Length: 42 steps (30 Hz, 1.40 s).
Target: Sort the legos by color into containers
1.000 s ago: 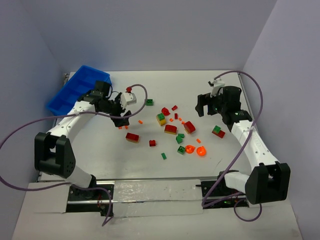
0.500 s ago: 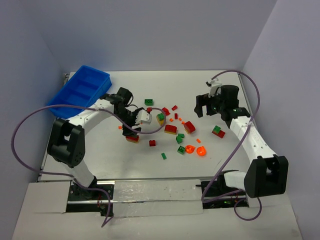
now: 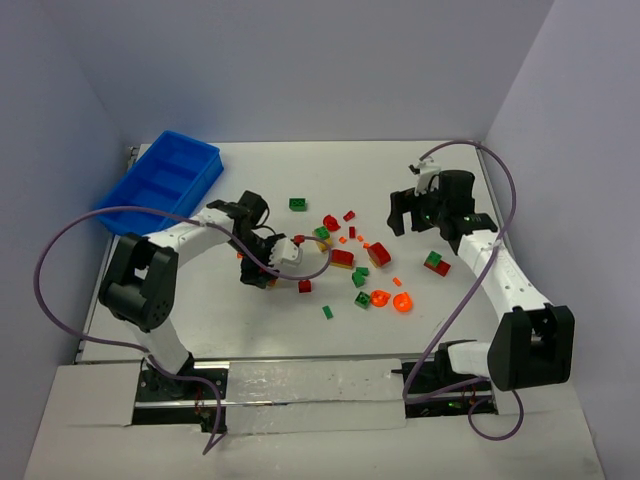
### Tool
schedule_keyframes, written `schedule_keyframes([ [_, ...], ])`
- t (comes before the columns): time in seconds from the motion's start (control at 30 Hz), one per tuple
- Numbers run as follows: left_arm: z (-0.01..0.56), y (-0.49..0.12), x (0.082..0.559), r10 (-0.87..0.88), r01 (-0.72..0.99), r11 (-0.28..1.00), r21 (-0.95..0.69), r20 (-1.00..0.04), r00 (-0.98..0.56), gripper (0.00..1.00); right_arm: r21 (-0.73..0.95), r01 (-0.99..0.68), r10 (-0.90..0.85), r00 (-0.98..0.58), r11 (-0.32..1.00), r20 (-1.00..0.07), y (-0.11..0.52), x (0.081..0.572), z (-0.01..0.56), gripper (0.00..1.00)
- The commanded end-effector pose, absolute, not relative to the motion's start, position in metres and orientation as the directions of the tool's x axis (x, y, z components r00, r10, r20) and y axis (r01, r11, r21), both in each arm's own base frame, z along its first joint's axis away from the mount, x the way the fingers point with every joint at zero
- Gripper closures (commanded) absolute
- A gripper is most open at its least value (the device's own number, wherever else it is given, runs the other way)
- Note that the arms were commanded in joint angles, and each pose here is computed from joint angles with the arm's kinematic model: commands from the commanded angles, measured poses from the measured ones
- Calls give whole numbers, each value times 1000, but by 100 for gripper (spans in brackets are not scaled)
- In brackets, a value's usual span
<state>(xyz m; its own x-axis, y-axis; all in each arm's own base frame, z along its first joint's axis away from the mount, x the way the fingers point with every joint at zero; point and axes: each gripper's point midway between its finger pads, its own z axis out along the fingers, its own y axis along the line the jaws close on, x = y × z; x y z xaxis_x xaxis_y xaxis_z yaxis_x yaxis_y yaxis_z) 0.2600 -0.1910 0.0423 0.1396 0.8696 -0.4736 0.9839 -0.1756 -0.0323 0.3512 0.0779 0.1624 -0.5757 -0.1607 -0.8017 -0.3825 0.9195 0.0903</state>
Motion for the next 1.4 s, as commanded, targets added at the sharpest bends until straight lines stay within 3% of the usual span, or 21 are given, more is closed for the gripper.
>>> schedule_keyframes([
  [0.0, 36, -195, 269, 867, 984, -179, 16, -470, 165, 24, 64, -398, -173, -532, 915, -829, 82, 365, 182, 0],
  [0.3, 38, -199, 280, 857, 985, -148, 92, -485, 174, 45, 64, -409, -179, -529, 911, -830, 87, 365, 181, 0],
  [0.47, 56, -206, 285, 834, 985, -106, 134, -528, 162, 69, 63, -448, -191, -498, 892, -846, 98, 361, 190, 0],
  [0.53, 76, -215, 286, 805, 987, -75, 144, -575, 145, 80, 70, -489, -195, -470, 869, -861, 108, 357, 199, 0],
  [0.6, 107, -229, 285, 745, 992, -24, 121, -660, 99, 98, 90, -551, -198, -441, 830, -876, 123, 350, 209, 0],
  [0.63, 119, -232, 286, 726, 994, 13, 108, -685, 64, 100, 100, -575, -194, -427, 812, -883, 129, 347, 215, 1],
  [0.77, 191, -258, 259, 494, 995, 58, -80, -864, -98, 100, 168, -722, -175, -375, 672, -910, 172, 322, 249, 7],
  [0.87, 223, -267, 236, 373, 983, 36, -179, -910, -180, 100, 226, -816, -160, -359, 532, -919, 205, 299, 269, 13],
  [1.07, 252, -269, 212, 289, 969, -13, -246, -929, -232, 100, 274, -907, -158, -336, 320, -928, 250, 261, 299, 15],
  [1.37, 269, -276, 205, 215, 938, -36, -344, -920, -329, 100, 264, -952, -255, -296, 154, -920, 292, 225, 300, 16],
])
